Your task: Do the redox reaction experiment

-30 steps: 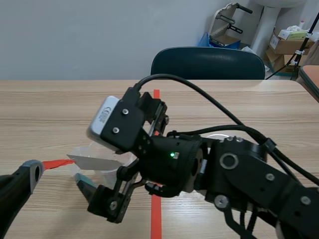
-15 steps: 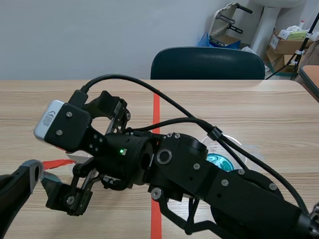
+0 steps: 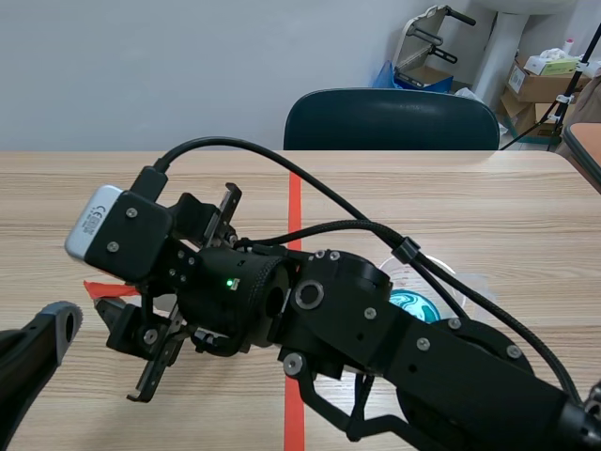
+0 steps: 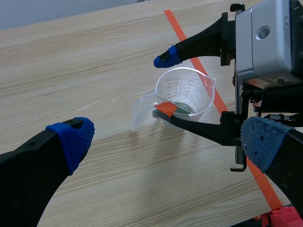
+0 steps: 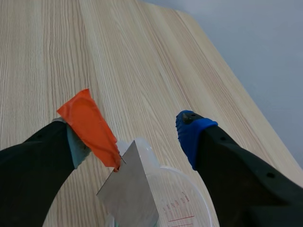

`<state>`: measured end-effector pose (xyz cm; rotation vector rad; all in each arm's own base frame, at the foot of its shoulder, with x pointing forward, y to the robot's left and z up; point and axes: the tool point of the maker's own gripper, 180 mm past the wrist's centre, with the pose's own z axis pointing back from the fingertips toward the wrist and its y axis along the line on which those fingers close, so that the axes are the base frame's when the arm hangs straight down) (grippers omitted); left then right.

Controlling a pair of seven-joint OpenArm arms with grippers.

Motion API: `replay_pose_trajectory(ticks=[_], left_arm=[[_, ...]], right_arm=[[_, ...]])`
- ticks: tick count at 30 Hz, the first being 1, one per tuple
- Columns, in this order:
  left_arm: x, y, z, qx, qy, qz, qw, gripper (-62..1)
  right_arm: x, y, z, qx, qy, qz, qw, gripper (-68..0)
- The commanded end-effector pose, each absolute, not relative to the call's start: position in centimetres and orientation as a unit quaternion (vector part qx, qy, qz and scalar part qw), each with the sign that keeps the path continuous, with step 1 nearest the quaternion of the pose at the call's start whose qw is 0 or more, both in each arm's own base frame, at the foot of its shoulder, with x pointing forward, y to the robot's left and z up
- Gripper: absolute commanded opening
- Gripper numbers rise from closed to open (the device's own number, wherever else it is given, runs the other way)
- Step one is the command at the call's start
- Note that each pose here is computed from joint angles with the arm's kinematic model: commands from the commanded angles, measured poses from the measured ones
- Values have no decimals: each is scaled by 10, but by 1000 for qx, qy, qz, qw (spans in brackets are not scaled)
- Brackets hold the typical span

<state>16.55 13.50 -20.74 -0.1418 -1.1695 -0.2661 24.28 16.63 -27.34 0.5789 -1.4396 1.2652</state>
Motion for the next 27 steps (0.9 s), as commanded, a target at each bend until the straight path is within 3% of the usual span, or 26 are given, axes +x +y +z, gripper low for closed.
replay_pose_trajectory(ticks=[1,6,13,22,27], left_arm=[[167,133,-203,-71,-558,-125,817,14],[167,133,-203,-71,-558,-125,817,14],[167,133,-203,-68,-558,-128,817,14],[167,133,-203,-66,-558,-131,817,14],[167,133,-203,-66,-558,-131,817,14]], right_arm=[[246,168,-258,247,-624,522,526,-388],[247,167,-257,246,-625,521,527,-527],[247,161,-254,241,-628,526,521,-670],[242,147,-224,219,-644,539,496,-667],[246,141,-209,217,-643,526,512,-667]])
